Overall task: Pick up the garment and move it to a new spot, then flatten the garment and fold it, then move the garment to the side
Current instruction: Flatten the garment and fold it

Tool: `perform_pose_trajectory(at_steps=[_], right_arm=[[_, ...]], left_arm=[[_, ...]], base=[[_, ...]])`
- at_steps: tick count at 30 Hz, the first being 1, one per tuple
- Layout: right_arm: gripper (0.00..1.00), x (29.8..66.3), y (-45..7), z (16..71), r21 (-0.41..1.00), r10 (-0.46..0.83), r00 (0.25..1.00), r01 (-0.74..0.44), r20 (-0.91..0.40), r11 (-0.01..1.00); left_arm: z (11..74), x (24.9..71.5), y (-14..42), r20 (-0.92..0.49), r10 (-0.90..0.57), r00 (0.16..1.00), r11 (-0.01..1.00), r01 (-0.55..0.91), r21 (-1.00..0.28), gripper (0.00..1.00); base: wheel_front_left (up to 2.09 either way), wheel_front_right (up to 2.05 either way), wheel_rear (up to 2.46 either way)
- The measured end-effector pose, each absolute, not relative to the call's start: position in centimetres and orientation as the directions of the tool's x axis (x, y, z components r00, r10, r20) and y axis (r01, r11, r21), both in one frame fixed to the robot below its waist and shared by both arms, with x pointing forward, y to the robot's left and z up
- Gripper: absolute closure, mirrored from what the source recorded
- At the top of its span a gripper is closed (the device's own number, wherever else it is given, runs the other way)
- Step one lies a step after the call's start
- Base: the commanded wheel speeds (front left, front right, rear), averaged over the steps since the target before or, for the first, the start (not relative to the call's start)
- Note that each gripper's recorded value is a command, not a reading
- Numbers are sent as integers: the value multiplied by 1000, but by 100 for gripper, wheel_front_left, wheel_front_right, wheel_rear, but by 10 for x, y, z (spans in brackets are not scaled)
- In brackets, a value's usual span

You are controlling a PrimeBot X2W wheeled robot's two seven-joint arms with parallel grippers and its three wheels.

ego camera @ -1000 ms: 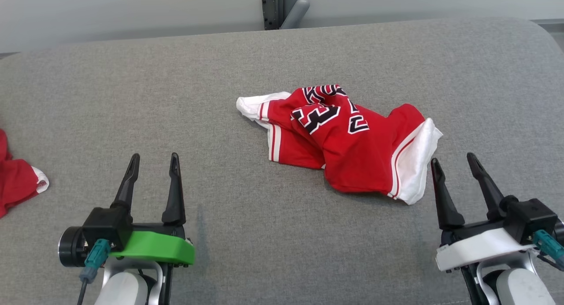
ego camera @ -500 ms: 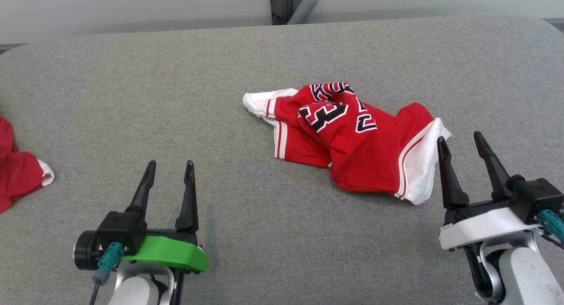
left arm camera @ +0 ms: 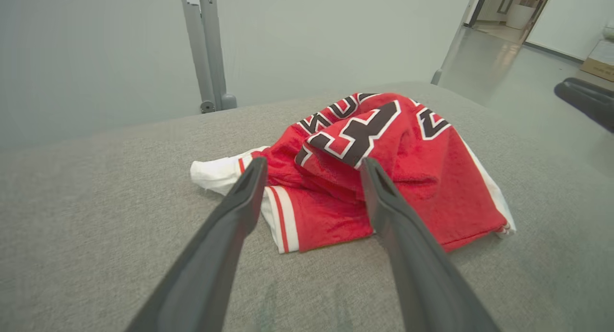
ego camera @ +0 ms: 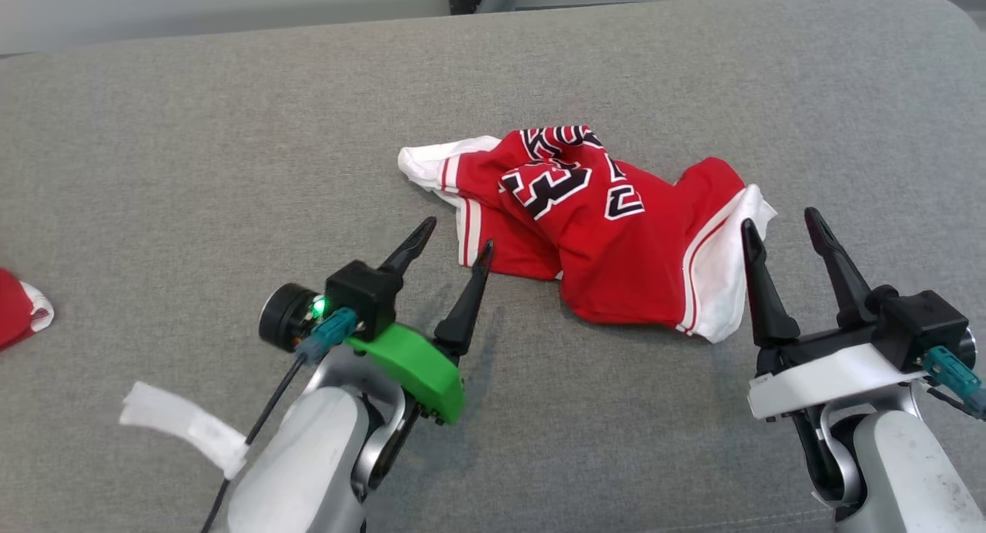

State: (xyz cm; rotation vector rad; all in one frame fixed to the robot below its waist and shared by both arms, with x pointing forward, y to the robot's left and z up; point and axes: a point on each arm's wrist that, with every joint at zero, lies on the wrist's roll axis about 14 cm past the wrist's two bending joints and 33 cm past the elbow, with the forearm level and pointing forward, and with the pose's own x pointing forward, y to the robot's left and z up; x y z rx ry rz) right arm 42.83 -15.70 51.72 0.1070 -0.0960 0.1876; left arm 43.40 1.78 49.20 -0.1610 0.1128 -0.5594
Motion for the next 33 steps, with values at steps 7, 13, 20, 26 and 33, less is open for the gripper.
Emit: perform_pose_trajectory(at_steps=[7,13,20,26,33], right_arm=[[0,430,-162,511,111,164,982,-174,95,978],[0,427,-177,495,119,119,991,-125,56,985],[0,425,-187,483,128,84,996,-87,28,988],[0,428,-187,484,135,80,996,-85,37,987],[0,432,-179,484,152,94,995,-99,42,983]], left_arm=[[465,458,-17,-172,-626,761,780,614,-119,0],[442,479,-28,-226,-643,732,761,643,-82,0],[431,487,-41,-228,-679,698,729,678,-93,100],[450,499,-26,-192,-656,730,744,669,-1,100],[511,503,6,-111,-602,791,771,612,176,100]], base=[[0,0,0],[0,0,0],[0,0,0],[0,0,0],[0,0,0]])
